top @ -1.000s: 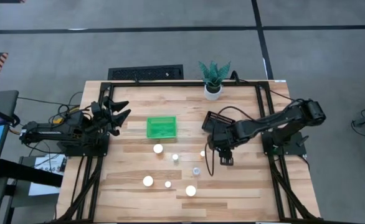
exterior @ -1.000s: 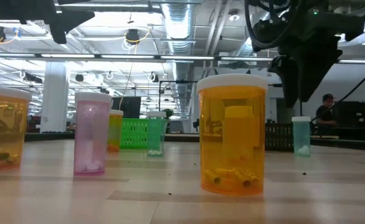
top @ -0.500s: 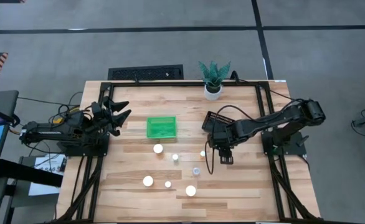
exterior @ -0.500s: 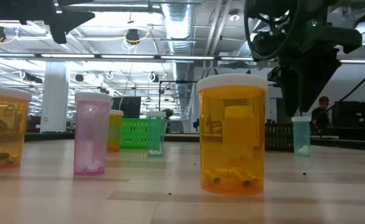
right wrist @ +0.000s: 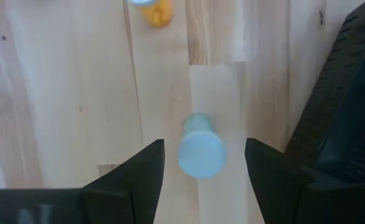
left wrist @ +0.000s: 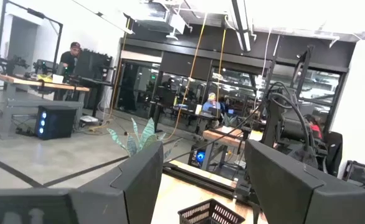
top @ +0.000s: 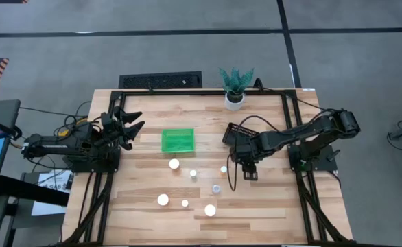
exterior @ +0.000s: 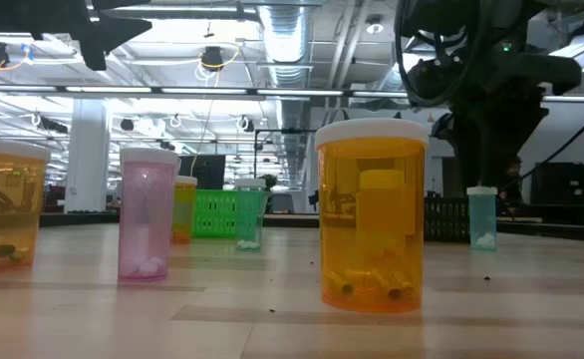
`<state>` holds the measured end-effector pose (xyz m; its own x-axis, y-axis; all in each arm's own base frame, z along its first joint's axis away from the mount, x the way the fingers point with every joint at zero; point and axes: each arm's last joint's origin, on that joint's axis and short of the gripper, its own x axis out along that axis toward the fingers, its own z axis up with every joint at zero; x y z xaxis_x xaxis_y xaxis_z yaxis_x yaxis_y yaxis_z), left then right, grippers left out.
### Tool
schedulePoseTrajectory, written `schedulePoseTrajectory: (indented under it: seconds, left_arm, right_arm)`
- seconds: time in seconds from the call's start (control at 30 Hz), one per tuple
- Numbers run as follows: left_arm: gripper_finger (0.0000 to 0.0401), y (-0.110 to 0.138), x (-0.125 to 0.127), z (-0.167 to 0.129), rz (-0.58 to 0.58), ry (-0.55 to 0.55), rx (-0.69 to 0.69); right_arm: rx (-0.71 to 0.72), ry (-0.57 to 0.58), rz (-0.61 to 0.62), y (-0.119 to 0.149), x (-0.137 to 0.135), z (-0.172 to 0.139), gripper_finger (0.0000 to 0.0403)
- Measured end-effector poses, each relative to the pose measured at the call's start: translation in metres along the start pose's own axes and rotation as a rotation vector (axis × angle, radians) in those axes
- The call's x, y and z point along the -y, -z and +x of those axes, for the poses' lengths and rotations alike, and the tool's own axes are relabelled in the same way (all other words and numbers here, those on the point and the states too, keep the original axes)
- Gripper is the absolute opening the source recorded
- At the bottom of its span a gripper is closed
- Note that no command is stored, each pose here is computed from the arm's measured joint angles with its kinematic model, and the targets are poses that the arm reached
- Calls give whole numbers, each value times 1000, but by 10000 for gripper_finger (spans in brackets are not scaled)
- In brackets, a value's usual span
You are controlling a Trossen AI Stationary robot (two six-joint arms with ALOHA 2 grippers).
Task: Pick and place medicine bottles into bin by pill shape (circle, oval)
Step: Put the right blue tablet bottle into the black basket
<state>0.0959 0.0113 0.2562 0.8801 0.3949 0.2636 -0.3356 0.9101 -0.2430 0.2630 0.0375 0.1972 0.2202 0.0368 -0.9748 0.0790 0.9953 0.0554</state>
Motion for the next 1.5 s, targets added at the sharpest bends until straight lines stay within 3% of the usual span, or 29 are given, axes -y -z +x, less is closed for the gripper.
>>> schedulePoseTrajectory:
  seconds: [0.4, 0.6, 0.93, 1.5]
  left_arm:
    - [220, 0, 0, 0, -1, 0, 0]
    - [220, 0, 0, 0, -5, 0, 0]
    - [220, 0, 0, 0, -4, 0, 0]
    - [220, -1, 0, 0, -2, -11, 6]
  right_arm:
    - [-1, 2, -14, 0, 2, -1, 178]
    - [-3, -7, -13, 0, 1, -1, 186]
    - [-5, -17, 12, 1, 5, 1, 233]
    - [0, -19, 19, 5, 6, 6, 223]
